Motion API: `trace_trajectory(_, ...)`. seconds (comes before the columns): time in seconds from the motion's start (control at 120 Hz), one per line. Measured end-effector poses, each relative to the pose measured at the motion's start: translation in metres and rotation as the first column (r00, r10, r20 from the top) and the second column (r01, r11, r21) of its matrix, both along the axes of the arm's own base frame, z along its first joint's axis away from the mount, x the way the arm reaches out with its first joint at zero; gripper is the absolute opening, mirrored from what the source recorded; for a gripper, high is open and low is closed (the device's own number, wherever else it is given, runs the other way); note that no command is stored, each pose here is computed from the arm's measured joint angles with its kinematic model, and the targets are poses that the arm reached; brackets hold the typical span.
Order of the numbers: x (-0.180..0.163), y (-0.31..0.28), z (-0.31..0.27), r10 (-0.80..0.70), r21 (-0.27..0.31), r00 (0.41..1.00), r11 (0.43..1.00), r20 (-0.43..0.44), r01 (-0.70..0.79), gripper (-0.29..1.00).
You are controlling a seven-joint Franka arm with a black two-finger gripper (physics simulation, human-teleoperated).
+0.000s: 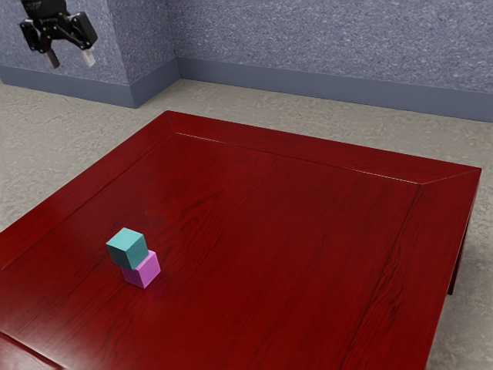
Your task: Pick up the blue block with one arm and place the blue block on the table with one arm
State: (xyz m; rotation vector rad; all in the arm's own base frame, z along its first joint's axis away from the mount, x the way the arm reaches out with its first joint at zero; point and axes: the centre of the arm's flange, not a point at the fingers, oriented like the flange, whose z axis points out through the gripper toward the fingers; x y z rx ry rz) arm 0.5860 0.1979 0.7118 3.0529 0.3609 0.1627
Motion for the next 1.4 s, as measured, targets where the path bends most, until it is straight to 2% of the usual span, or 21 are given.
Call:
trace_trajectory(0.25,0.001,-0.003,0.006,-0.023,-0.001,0.999,1.000,0.030,0.023,0.68)
trace_trajectory(0.325,-0.059,-0.048,0.101,-0.086,0.061,0.980,0.995,0.181,0.076,0.68)
trace_trajectory(0.367,-0.072,-0.077,0.123,-0.137,0.080,0.967,0.989,0.214,0.123,0.68)
trace_trajectory(0.408,-0.073,-0.088,0.125,-0.154,0.091,0.965,0.986,0.211,0.138,0.68)
trace_trajectory(0.483,-0.058,-0.074,0.093,-0.110,0.084,0.985,0.992,0.134,0.100,0.68)
trace_trajectory(0.583,-0.035,-0.064,0.050,-0.040,0.164,0.999,0.986,0.009,0.039,0.68)
trace_trajectory(0.633,-0.020,-0.058,0.025,-0.009,0.186,0.999,0.982,-0.046,0.018,0.68)
trace_trajectory(0.742,0.017,-0.046,-0.040,0.033,0.168,0.989,0.986,-0.142,-0.009,0.68)
trace_trajectory(1.117,0.069,-0.054,-0.140,-0.006,0.089,0.988,0.996,-0.154,0.020,0.68)
trace_trajectory(1.242,0.064,-0.056,-0.184,0.001,0.066,0.979,0.998,-0.206,0.012,0.68)
trace_trajectory(1.4,0.049,-0.061,-0.234,-0.017,0.049,0.977,0.998,-0.212,0.028,0.68)
